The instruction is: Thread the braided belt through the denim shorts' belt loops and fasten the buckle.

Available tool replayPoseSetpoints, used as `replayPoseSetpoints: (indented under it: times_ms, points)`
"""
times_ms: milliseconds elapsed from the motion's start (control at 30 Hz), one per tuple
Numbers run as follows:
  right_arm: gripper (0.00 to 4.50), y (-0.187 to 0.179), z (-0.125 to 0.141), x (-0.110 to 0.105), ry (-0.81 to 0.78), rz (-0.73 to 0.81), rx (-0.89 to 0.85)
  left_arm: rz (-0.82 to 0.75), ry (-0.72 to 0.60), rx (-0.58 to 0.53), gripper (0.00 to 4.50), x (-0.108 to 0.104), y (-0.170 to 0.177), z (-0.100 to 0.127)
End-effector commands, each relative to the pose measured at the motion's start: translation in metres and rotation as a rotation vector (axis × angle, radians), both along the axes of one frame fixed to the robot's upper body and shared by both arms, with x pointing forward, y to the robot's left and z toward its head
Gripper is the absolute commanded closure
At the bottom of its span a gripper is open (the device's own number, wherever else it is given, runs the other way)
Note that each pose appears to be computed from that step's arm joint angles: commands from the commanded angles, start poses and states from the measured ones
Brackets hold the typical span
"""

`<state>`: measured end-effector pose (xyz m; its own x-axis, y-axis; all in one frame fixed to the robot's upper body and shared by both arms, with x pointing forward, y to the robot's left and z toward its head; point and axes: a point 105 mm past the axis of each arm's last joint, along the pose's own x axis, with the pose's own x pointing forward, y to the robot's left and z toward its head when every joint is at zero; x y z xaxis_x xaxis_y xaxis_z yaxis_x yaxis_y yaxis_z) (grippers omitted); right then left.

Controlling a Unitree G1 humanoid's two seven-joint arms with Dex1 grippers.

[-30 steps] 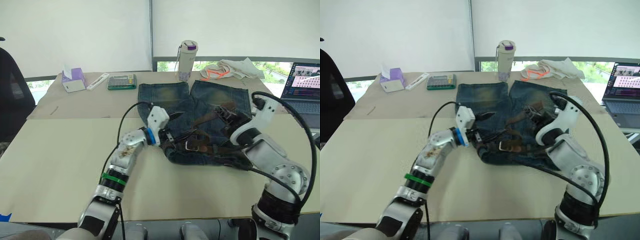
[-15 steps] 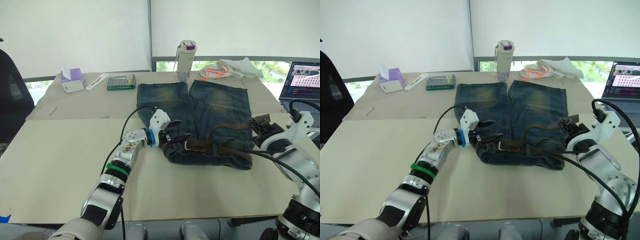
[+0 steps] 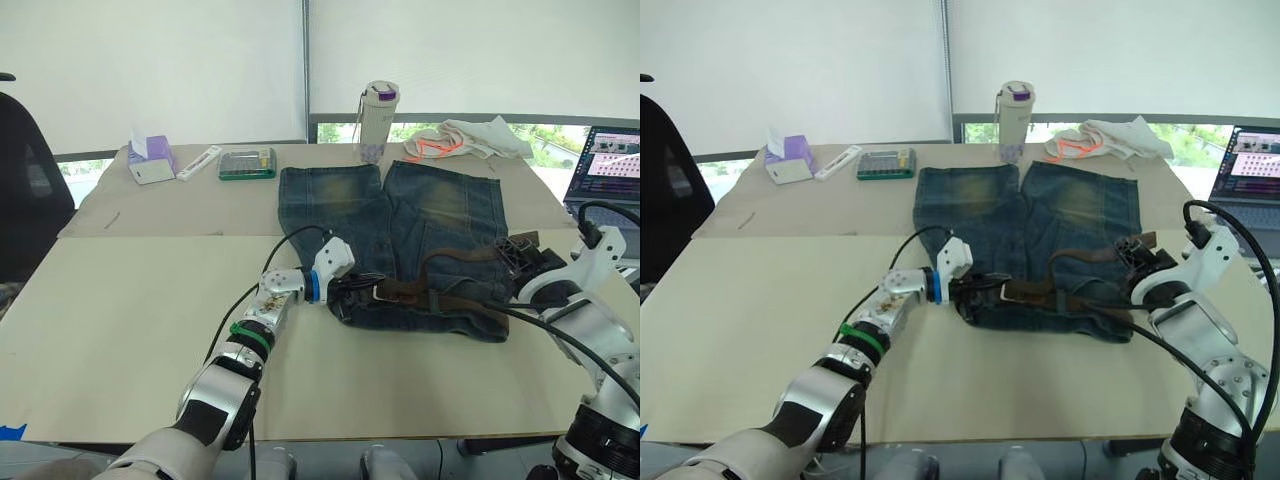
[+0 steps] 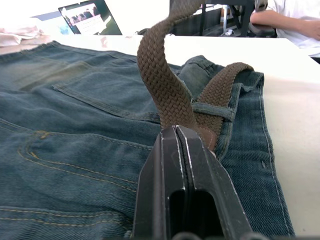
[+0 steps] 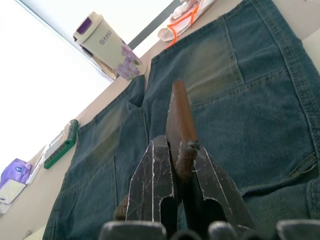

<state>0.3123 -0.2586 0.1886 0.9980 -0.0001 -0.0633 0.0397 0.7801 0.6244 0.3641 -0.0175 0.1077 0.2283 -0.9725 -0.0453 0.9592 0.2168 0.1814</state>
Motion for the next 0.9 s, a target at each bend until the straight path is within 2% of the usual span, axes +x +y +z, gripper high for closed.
replayPoseSetpoints:
  times_ms: [33, 167, 333, 400, 567, 633, 900]
  points:
    - [4.50, 0.000, 0.015, -0.004, -0.056, -0.002, -0.021, -0.024, -0.012, 0.047, 4.48, -0.003, -0.006, -0.006]
    - [4.50, -0.001, 0.015, -0.005, -0.051, -0.007, -0.032, -0.056, -0.007, 0.135, 4.48, -0.007, -0.006, -0.021]
    - [4.50, -0.002, 0.014, -0.006, -0.047, -0.009, -0.045, -0.014, 0.008, 0.163, 4.48, -0.002, -0.002, -0.026]
    - [4.50, -0.001, 0.014, -0.007, -0.048, -0.006, -0.053, 0.010, 0.024, 0.121, 4.48, 0.003, -0.002, -0.019]
    - [4.50, -0.003, 0.011, -0.008, -0.046, -0.012, -0.048, -0.021, 0.093, -0.114, 4.48, 0.006, 0.003, 0.015]
    - [4.50, -0.003, 0.010, -0.008, -0.045, -0.014, -0.046, -0.028, 0.110, -0.161, 4.48, 0.007, 0.007, 0.022]
    - [4.50, -0.001, 0.007, -0.007, -0.039, -0.003, -0.051, -0.007, 0.119, -0.096, 4.48, 0.009, 0.003, 0.013]
